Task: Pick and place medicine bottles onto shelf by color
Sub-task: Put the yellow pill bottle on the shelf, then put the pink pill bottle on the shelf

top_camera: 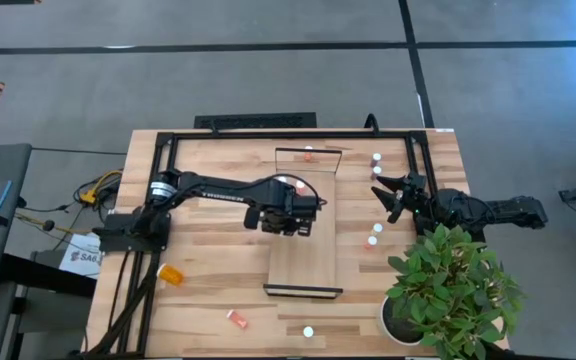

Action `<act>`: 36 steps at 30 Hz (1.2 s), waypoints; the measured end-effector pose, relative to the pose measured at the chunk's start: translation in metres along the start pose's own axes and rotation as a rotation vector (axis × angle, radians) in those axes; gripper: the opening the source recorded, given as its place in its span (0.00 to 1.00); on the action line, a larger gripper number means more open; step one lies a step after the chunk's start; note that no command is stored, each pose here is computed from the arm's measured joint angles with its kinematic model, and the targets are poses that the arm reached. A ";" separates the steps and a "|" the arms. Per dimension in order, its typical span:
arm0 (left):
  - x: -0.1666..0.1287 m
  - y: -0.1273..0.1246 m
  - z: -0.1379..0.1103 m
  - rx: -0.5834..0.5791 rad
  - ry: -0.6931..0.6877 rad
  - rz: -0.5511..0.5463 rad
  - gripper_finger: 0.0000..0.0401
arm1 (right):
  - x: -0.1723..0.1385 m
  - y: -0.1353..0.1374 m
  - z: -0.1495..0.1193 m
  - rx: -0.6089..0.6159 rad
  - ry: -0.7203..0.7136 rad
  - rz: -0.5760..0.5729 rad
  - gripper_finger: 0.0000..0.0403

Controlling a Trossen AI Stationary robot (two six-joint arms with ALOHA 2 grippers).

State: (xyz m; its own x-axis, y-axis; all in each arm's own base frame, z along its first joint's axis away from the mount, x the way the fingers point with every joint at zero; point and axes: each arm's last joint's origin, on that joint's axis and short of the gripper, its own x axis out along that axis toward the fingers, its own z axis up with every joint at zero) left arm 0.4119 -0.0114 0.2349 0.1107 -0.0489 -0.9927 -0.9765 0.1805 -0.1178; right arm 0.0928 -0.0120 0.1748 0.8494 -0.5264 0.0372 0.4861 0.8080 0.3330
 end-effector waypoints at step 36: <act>-0.066 0.027 -0.057 0.022 -0.032 0.150 0.45 | 0.000 0.000 0.000 0.001 -0.001 0.000 0.62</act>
State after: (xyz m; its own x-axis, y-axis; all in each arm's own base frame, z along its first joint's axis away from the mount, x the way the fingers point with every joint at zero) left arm 0.3680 -0.0591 0.2991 -0.0301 0.0115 -0.9995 -0.9783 0.2047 0.0318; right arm 0.0927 -0.0120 0.1749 0.8495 -0.5263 0.0379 0.4857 0.8079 0.3337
